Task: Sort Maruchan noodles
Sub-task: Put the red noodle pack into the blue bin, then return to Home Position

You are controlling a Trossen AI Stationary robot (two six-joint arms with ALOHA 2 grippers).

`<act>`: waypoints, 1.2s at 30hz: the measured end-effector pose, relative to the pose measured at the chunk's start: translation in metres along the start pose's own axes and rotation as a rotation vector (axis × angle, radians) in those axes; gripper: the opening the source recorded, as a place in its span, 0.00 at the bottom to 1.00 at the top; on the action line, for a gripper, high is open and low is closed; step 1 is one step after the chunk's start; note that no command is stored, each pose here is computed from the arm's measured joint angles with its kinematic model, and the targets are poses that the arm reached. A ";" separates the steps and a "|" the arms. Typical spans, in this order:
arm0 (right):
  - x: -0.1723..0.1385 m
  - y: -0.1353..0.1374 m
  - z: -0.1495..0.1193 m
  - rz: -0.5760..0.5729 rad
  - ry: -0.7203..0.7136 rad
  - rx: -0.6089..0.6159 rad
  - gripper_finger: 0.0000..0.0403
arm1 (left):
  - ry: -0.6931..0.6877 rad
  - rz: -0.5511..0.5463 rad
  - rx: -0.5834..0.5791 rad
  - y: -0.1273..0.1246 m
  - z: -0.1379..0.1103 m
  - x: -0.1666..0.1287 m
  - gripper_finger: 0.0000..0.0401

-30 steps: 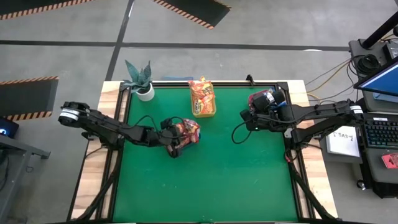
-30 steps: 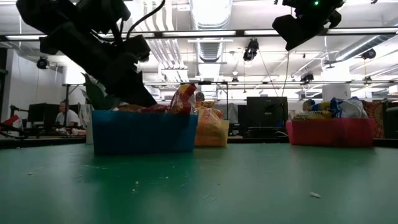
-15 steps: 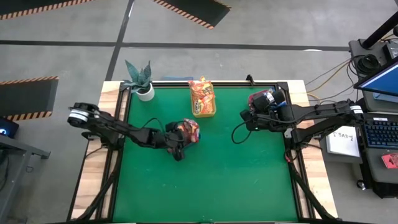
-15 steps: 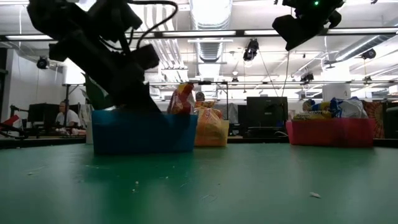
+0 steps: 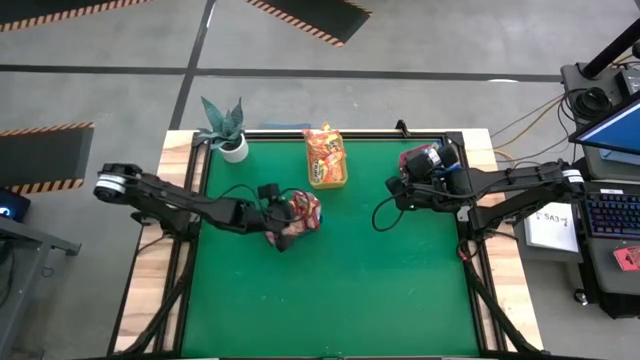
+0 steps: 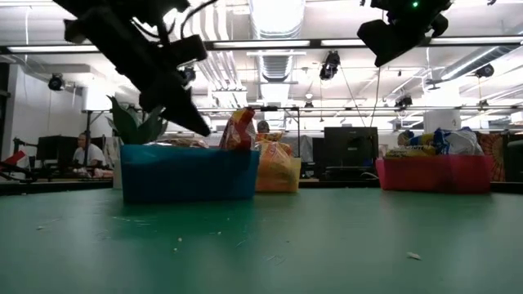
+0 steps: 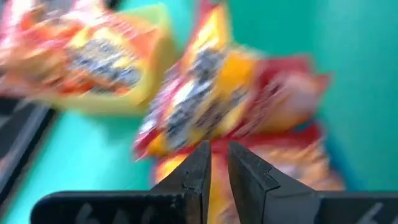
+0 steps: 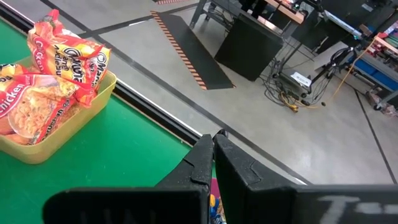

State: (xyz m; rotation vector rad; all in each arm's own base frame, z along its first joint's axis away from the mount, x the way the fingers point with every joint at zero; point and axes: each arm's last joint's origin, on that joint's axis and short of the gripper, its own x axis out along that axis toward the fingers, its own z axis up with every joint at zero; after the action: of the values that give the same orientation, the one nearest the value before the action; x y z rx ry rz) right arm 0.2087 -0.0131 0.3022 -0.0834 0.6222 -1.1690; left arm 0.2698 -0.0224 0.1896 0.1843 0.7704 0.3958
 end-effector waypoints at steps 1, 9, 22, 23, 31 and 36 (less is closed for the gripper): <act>0.000 0.000 0.000 0.000 0.000 0.001 0.02 | 0.009 0.034 0.006 0.003 -0.003 -0.002 0.09; 0.000 0.001 0.001 0.005 -0.008 0.014 0.02 | 0.029 0.115 -0.066 0.008 -0.035 0.010 0.09; 0.001 0.003 0.000 0.006 -0.013 -0.040 0.02 | -0.032 0.101 -0.044 0.013 -0.005 -0.006 0.09; 0.002 0.003 -0.003 0.002 -0.008 -0.075 0.02 | -0.054 0.078 -0.011 0.015 -0.002 -0.012 0.09; 0.011 0.007 -0.031 0.131 -0.011 -0.237 0.02 | -0.458 -0.208 0.061 0.037 -0.005 -0.063 0.09; 0.010 0.012 -0.046 0.546 -0.217 -0.263 0.02 | -0.630 -0.185 -0.003 0.055 -0.036 -0.082 0.09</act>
State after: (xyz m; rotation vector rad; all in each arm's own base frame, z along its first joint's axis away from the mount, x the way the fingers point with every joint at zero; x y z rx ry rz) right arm 0.1987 -0.0054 0.2553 -0.2446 0.5558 -0.5385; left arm 0.1760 -0.0052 0.2330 0.2176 0.1626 0.1444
